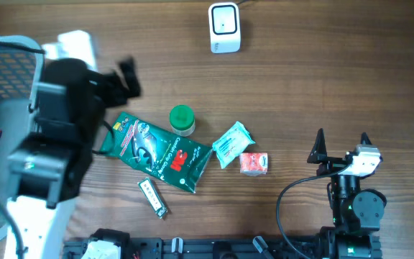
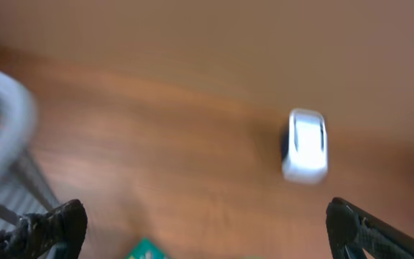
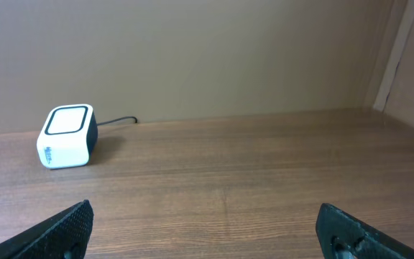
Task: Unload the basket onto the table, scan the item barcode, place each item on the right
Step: 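Return the left gripper into the basket toward the red stick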
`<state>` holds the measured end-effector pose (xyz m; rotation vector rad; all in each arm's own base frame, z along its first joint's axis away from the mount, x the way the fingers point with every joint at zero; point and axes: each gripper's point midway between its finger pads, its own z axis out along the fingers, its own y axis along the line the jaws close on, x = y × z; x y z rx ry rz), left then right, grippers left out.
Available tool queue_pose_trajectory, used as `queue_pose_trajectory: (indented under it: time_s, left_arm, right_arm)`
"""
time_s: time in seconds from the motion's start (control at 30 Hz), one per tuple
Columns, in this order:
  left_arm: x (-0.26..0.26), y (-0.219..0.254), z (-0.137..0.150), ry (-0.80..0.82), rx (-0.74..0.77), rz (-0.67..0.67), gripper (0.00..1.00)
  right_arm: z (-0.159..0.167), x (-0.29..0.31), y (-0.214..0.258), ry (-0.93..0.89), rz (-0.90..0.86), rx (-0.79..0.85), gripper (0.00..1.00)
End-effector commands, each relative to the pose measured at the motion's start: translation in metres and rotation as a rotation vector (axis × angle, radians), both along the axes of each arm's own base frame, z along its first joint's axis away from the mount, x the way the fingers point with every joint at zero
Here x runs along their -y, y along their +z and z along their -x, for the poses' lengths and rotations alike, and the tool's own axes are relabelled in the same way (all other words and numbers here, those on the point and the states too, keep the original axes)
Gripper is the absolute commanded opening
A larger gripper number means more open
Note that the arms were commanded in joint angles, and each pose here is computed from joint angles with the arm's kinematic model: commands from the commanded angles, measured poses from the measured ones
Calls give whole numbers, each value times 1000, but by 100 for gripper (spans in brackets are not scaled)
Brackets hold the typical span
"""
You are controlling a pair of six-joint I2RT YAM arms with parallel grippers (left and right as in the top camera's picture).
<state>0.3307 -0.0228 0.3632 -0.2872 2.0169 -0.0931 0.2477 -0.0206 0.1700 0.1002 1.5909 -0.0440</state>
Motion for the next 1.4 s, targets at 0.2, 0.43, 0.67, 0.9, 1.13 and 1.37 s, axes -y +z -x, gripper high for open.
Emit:
queue_pose_trajectory:
  time_s: [0.2, 0.43, 0.67, 0.9, 1.13, 1.37]
  left_arm:
    - [-163, 39, 8, 578, 158, 299, 100]
    - [-260, -56, 37, 1078, 3, 638, 100]
    - [-303, -123, 57, 1486, -1, 939, 100]
    - [-338, -192, 84, 1721, -195, 701, 100]
    - [-384, -236, 63, 1476, -439, 308, 89]
    - [-395, -269, 53, 1281, -620, 144, 21]
  right_arm:
    - [0, 0, 1, 3, 9, 5, 100]
    - [0, 0, 1, 3, 9, 5, 100]
    - [0, 0, 1, 3, 9, 5, 100]
    - [0, 0, 1, 3, 9, 5, 100]
    - [0, 0, 1, 3, 9, 5, 100]
    - [0, 0, 1, 3, 9, 5, 100]
